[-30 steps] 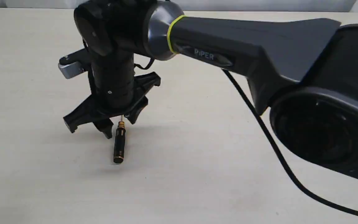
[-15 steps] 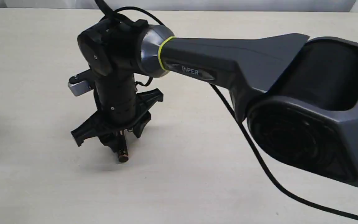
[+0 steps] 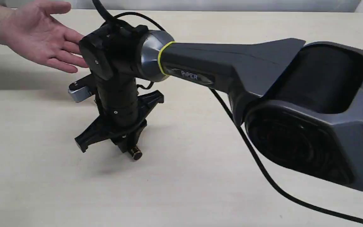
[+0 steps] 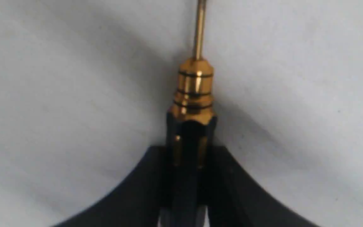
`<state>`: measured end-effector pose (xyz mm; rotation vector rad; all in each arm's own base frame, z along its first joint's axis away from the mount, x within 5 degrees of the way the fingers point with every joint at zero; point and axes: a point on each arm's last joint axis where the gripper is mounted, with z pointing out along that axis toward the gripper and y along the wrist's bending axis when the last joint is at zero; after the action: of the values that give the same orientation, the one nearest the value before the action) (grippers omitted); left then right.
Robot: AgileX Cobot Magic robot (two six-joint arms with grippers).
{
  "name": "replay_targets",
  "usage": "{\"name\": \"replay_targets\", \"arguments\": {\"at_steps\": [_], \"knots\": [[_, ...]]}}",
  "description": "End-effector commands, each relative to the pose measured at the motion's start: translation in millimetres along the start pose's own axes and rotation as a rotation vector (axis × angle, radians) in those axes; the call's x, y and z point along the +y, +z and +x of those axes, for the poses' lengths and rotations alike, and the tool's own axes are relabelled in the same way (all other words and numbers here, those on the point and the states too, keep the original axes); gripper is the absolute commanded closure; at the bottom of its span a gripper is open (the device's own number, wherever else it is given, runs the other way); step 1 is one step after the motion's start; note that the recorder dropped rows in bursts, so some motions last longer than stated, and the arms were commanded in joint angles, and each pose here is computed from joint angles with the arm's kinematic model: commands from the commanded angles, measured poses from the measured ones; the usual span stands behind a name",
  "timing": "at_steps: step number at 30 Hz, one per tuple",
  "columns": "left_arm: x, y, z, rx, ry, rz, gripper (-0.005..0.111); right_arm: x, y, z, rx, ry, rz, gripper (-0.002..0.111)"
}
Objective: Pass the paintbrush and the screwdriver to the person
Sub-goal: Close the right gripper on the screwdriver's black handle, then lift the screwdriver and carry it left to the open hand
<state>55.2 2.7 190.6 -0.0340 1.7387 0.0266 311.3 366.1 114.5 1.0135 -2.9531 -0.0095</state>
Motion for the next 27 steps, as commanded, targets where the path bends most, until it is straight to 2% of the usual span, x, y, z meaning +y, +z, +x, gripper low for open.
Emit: {"name": "replay_targets", "arguments": {"at_steps": [1, 5, 10, 14, 20, 23, 27], "knots": [[-0.6, 0.0, 0.0, -0.007, -0.003, 0.009, 0.107, 7.7, -1.8, 3.6, 0.01, -0.065, -0.005, 0.104], [-0.6, 0.0, 0.0, -0.007, -0.003, 0.009, 0.107, 27.2, -31.5, 9.3, -0.045, -0.124, -0.05, 0.104], [-0.6, 0.0, 0.0, -0.007, -0.003, 0.009, 0.107, 72.6, -83.2, 30.1, -0.138, -0.309, -0.156, 0.104], [-0.6, 0.0, 0.0, -0.007, -0.003, 0.009, 0.107, 93.5, -135.9, 42.2, -0.352, -0.399, -0.132, 0.104], [-0.6, 0.0, 0.2, -0.004, -0.005, 0.01, 0.107, 86.4, -197.7, 41.6, -0.692, -0.408, -0.062, 0.104], [-0.6, 0.0, 0.1, -0.006, -0.005, 0.01, 0.107, 79.8, -207.3, 35.2, -0.795, -0.429, 0.022, 0.104], [-0.6, 0.0, 0.1, -0.006, -0.005, 0.01, 0.107, 63.0, -206.1, 20.1, -0.871, -0.349, 0.071, 0.104]]}}
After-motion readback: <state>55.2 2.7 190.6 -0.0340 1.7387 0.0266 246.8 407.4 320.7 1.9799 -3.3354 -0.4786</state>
